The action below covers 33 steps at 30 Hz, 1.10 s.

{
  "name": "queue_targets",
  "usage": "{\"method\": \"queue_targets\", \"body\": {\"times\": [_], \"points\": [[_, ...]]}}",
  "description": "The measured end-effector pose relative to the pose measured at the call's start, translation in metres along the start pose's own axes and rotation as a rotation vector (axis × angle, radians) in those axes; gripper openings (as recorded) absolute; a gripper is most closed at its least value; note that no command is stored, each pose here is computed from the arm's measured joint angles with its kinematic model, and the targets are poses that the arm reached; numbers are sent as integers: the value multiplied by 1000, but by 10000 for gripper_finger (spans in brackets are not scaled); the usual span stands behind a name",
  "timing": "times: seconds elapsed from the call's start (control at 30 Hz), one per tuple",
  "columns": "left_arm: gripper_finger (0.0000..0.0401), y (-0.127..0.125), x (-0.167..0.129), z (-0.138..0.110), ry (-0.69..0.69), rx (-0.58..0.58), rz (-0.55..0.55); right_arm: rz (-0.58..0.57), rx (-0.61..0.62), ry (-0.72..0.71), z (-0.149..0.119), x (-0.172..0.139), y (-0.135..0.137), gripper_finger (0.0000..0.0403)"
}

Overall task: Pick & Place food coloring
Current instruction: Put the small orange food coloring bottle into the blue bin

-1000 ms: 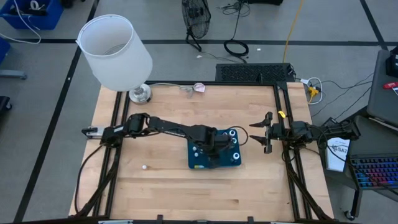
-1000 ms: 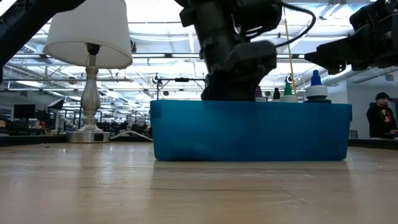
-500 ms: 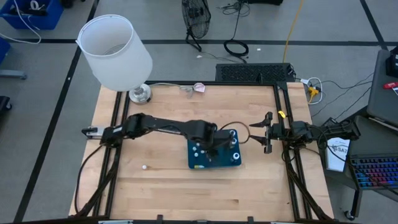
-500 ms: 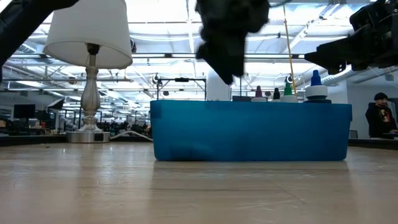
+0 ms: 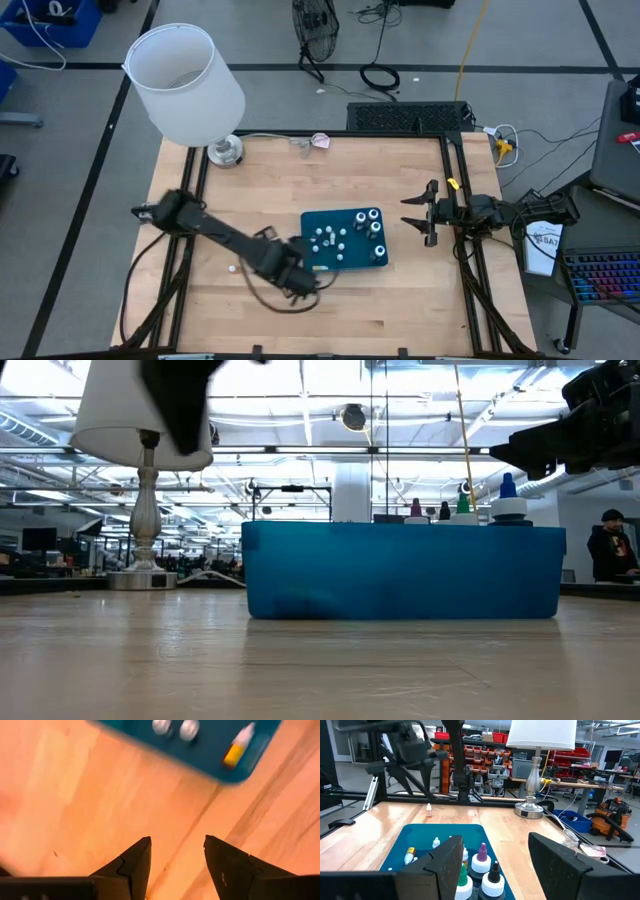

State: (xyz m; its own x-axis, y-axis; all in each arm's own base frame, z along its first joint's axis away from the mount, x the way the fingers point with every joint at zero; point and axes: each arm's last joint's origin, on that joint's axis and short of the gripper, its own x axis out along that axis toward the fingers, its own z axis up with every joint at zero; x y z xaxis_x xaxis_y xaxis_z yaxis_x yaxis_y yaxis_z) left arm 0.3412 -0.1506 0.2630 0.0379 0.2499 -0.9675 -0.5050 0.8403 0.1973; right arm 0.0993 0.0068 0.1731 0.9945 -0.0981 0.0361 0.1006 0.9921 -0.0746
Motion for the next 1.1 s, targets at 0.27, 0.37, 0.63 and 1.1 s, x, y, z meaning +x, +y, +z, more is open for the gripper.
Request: {"method": "queue_targets", "body": {"times": [0.27,0.37,0.63,1.1], "points": [[186,35,16,-62,68,-298,-103,0,0,0,0,0,0,212],[186,50,25,-81,110,-364,-145,0,0,0,0,0,0,212],[186,78,51,-115,201,-538,-205,0,0,0,0,0,0,212],[186,78,93,-132,258,-584,-265,0,0,0,0,0,0,212]]}}
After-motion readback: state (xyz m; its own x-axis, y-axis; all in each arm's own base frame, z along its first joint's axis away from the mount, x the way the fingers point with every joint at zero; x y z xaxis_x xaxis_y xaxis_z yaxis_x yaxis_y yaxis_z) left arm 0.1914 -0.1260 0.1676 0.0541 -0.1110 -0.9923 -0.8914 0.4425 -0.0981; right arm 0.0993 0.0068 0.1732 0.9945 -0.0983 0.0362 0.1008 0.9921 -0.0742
